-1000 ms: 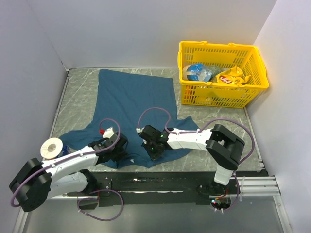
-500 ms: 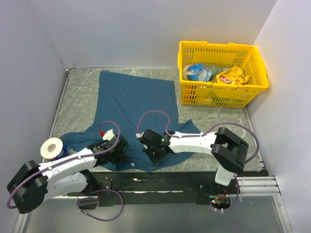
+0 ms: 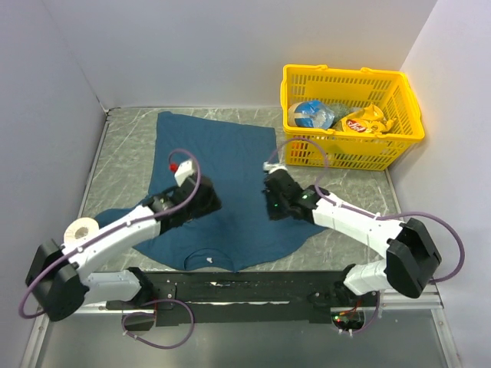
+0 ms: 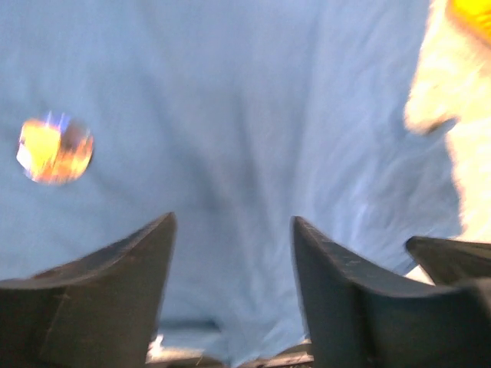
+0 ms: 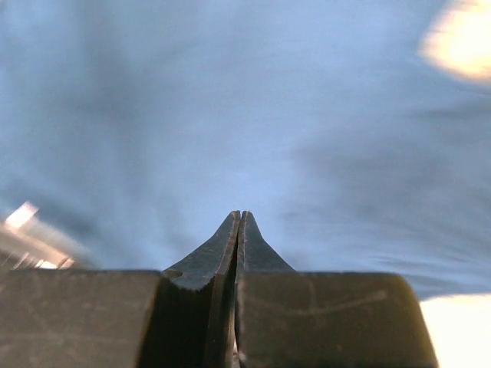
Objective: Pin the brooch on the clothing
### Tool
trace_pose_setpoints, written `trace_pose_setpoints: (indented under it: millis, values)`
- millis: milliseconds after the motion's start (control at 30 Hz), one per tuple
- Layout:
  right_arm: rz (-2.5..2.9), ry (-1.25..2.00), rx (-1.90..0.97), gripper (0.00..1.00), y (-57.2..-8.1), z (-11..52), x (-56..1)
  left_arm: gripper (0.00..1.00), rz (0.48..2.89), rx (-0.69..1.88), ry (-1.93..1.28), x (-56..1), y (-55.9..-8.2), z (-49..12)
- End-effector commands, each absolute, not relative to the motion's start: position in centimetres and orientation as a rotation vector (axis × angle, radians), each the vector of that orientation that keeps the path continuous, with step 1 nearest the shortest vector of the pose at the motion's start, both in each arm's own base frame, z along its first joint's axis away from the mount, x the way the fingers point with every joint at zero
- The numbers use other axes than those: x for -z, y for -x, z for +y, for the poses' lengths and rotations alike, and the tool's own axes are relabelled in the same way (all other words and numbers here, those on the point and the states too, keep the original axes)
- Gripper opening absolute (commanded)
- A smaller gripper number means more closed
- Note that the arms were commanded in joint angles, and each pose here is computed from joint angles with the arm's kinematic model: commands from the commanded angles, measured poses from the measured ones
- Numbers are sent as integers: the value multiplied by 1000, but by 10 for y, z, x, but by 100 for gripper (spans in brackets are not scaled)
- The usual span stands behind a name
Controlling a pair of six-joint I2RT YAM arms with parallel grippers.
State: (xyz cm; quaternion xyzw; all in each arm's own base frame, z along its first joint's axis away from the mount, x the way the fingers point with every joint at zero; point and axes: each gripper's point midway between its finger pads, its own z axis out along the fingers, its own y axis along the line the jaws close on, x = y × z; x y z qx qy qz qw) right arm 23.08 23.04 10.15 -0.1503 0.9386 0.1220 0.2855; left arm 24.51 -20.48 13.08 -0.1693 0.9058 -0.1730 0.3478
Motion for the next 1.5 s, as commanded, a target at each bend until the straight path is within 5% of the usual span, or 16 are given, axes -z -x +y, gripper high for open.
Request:
trace_pose_setpoints:
  millis: [0, 100, 333, 1467]
  values:
    - [2550, 164, -105, 0, -246, 167, -80, 81, 2267, 505, 337, -170, -290, -218]
    - [2596, 71, 26, 0, -252, 134, -65, 90, 2259, 534, 341, -178, -314, -213]
    - [2719, -41, 187, 0, -255, 104, -41, 91, 2286, 511, 415, -170, -353, -174]
    - [2924, -227, 286, 0, -234, 56, -39, 91, 2278, 432, 536, -163, -369, -92]
